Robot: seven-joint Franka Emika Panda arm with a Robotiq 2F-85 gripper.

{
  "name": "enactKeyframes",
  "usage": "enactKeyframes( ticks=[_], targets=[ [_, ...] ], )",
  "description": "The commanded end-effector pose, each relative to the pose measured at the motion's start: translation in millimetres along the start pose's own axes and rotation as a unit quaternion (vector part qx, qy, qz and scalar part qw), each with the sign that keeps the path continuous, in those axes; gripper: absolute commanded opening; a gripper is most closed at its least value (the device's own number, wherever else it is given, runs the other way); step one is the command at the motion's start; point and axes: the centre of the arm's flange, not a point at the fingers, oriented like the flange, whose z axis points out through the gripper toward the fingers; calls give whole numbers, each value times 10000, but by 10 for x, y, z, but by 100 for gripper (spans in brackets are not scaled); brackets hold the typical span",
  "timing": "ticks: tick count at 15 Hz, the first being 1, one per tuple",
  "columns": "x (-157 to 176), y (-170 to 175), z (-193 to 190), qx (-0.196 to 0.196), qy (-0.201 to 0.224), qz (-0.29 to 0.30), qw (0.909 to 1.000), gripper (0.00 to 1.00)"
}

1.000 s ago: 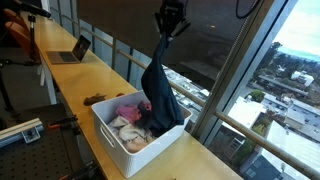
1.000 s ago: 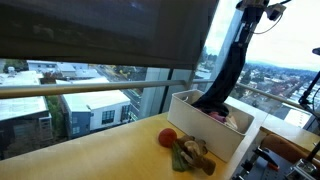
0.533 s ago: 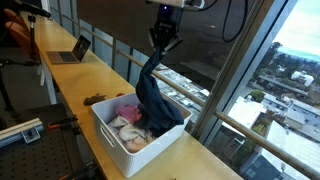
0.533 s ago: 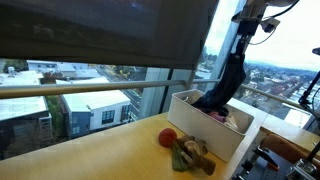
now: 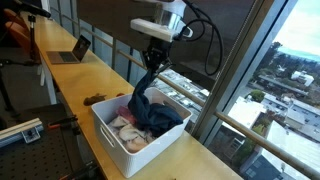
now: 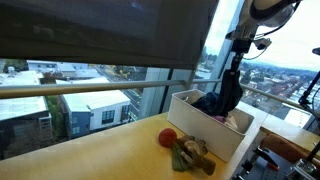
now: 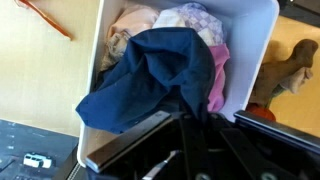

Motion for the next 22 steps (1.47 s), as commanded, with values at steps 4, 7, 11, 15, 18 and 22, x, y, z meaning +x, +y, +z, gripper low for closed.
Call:
enactKeyframes(
  ticks=[4,7,11,15,18,22],
  targets=[
    [21,-73,288,-16,-21,-63,10000,1],
    [22,-93,334,-6,-73,-75,9999,1],
    [38,-143,305,-36,-73,-90,9999,39],
    [53,-205,222,-61,-26,-113,9999,66],
    [67,-287,86,-103,52,-161,9998,89],
    [96,-498,-65,-165,177,-301,9993,100]
  ],
)
